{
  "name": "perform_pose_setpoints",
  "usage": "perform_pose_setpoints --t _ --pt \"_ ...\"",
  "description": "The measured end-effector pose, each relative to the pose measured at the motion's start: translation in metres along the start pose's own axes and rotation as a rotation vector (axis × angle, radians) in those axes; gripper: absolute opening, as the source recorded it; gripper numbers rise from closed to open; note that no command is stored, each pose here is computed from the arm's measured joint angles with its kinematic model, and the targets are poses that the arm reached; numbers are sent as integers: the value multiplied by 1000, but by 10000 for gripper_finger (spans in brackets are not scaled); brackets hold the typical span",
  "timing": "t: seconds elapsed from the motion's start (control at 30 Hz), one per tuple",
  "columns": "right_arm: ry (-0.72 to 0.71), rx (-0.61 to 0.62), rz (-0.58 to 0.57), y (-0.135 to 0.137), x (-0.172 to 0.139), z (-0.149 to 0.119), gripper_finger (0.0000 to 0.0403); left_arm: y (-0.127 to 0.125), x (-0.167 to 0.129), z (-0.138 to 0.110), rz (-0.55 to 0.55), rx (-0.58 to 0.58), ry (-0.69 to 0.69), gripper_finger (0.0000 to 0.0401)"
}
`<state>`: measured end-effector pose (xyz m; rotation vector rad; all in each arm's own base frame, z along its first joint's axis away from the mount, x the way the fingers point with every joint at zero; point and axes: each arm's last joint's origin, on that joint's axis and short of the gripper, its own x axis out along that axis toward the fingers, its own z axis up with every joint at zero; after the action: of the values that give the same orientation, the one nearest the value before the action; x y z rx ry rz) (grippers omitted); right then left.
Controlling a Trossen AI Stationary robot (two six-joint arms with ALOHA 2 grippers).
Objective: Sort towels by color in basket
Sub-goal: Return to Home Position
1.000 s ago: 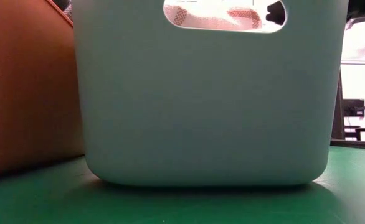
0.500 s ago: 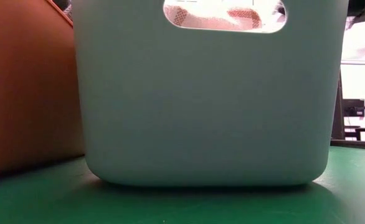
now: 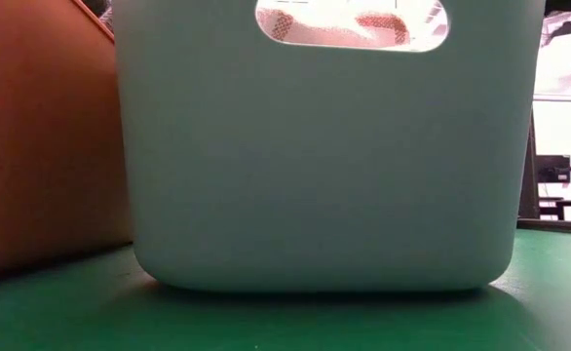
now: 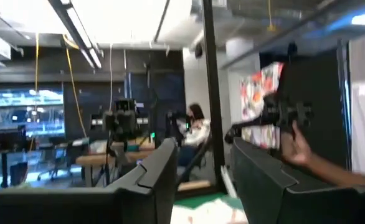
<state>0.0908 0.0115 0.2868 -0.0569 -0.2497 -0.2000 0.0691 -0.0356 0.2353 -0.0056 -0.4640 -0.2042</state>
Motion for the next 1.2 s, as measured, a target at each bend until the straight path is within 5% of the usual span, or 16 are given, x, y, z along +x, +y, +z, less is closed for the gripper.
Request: perform_pose_setpoints --t 0.3,0.67,0.93,1.2 --pt "55 -9 2 -6 -17 -20 154 -2 0 -9 -10 27 95 116" --pt "62 -60 -4 -5 -26 -52 154 4 -4 -34 149 -2 116 98" --pt "87 -54 -77 -8 -24 -62 154 15 -4 -46 271 6 208 93" --pt "111 4 -154 -13 -22 -75 154 22 -4 -48 259 23 212 93"
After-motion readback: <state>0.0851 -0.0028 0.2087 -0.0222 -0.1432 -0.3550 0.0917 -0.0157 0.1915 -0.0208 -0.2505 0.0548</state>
